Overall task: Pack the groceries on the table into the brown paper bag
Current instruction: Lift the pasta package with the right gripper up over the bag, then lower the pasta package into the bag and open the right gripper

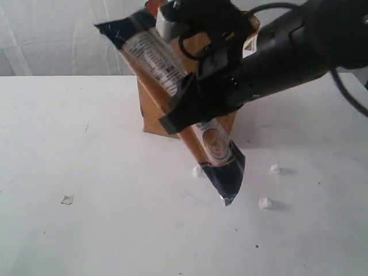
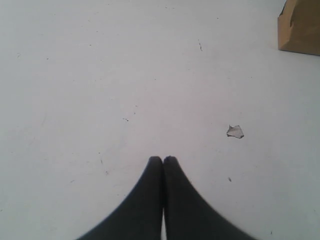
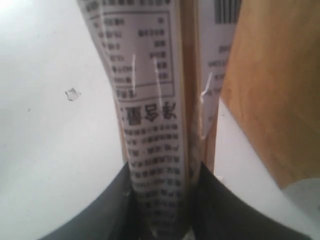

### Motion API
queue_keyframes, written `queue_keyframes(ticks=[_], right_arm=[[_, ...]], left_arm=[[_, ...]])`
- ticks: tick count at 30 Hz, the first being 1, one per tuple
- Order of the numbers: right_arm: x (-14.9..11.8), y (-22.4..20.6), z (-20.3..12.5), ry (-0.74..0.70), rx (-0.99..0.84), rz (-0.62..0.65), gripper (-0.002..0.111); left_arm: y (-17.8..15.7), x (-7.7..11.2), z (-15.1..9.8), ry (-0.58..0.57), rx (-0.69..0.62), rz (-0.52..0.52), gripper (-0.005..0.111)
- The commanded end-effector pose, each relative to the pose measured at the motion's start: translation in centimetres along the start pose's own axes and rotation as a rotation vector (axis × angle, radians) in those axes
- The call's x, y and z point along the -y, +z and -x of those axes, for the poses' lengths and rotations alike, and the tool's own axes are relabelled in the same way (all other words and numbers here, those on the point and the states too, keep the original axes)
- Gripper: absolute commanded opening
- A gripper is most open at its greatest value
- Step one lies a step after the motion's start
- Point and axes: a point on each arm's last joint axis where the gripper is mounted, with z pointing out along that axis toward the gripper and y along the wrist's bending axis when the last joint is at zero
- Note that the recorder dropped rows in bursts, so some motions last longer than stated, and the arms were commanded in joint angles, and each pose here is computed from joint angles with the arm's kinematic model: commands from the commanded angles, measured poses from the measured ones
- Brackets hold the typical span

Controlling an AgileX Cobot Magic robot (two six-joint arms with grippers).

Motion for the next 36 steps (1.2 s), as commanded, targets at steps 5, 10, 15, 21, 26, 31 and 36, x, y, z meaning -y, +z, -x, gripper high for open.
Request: queue_keyframes(ticks=[5,10,15,21,26,31,36], right_arm=[[1.3,-8.7,6.3,0.039,0.783,-0.208,0.000],[2.5,-8.2,7.7,0.236,1.063,-0.231,0.000],[3.5,-5.2,8.0,0.436,1.191,-0.188,0.000],[5.3,-3.1,7.2,0.667,1.305,-0.264,0.000],[6.4,-1.7,6.3,0.796,1.369,-0.329,0.000],[7.1,-0.1,5.5,0.846,1.410,-0.391,0.000],[8.6,0.2,4.4,1.032,1.588,-0.362,0.000]], left_arm=[[0.0,0.0,-0.1,-0.008,0.003,-0.001,0.000],[0.0,0.0,-0.1,-0.008,0.003,-0.001,0.000],[0.0,0.0,-0.1,-0.008,0.003,-0.001,0.000],[0.0,0.0,0.0,-0.008,0.006,0.000,0.000],[0.0,0.0,0.0,-0.008,0.006,0.000,0.000],[0.0,0.0,0.0,-0.008,0.006,0.000,0.000],[0.0,0.0,0.0,-0.008,0.006,0.000,0.000]])
